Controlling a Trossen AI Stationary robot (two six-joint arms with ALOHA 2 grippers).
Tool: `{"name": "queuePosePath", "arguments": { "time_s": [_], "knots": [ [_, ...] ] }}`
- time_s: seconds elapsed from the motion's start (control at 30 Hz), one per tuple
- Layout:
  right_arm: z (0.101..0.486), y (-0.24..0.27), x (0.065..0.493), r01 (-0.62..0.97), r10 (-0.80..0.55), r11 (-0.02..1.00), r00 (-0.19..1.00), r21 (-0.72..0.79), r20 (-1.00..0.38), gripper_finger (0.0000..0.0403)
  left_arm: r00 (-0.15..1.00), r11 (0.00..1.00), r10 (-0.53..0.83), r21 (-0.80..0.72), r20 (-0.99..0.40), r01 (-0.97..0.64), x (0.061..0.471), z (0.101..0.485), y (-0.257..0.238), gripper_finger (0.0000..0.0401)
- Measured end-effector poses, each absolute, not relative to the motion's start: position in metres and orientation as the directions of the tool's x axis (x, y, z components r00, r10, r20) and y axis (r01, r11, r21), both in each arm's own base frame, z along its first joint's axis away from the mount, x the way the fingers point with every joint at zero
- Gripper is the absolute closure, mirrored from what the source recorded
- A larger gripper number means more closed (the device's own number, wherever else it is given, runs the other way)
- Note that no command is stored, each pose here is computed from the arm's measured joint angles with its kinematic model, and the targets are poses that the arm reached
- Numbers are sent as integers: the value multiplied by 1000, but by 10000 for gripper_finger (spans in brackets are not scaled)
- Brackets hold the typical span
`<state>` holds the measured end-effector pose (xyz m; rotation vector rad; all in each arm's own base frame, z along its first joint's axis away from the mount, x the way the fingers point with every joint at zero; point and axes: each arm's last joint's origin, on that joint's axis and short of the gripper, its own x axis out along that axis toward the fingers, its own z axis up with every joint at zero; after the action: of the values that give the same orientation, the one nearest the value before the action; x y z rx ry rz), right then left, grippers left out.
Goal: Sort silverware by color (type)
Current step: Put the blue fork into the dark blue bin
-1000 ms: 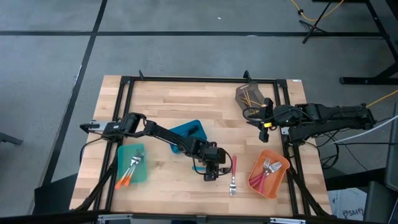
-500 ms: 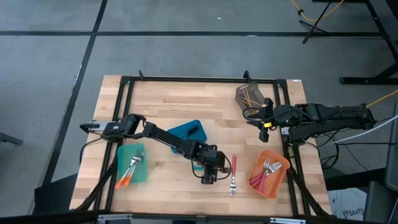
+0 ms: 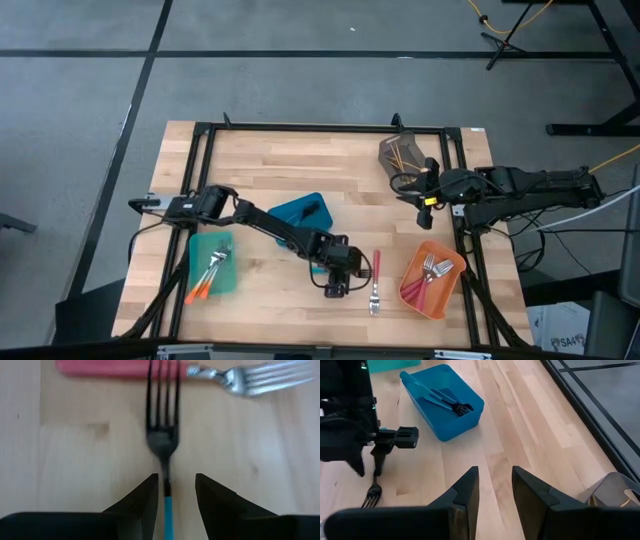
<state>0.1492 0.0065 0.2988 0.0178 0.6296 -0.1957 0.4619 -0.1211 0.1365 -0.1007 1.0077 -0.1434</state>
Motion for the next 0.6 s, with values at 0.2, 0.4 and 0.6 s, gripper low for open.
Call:
{"name": "queuePosePath", "arguments": {
  "time_s": [0.2,0.4,0.6],
  "knots": [
    [298,6,149,187,-177,981,785,-45,-594,299,517,988,-155,-141,-842,66,462,133,-120,277],
    [297,6,148,186,-177,981,780,-47,-600,299,498,990,-141,-126,-856,63,460,131,-120,277],
    [297,6,148,186,-177,981,780,-47,-601,299,492,993,-119,-106,-863,54,459,130,-120,277]
  ]
}}
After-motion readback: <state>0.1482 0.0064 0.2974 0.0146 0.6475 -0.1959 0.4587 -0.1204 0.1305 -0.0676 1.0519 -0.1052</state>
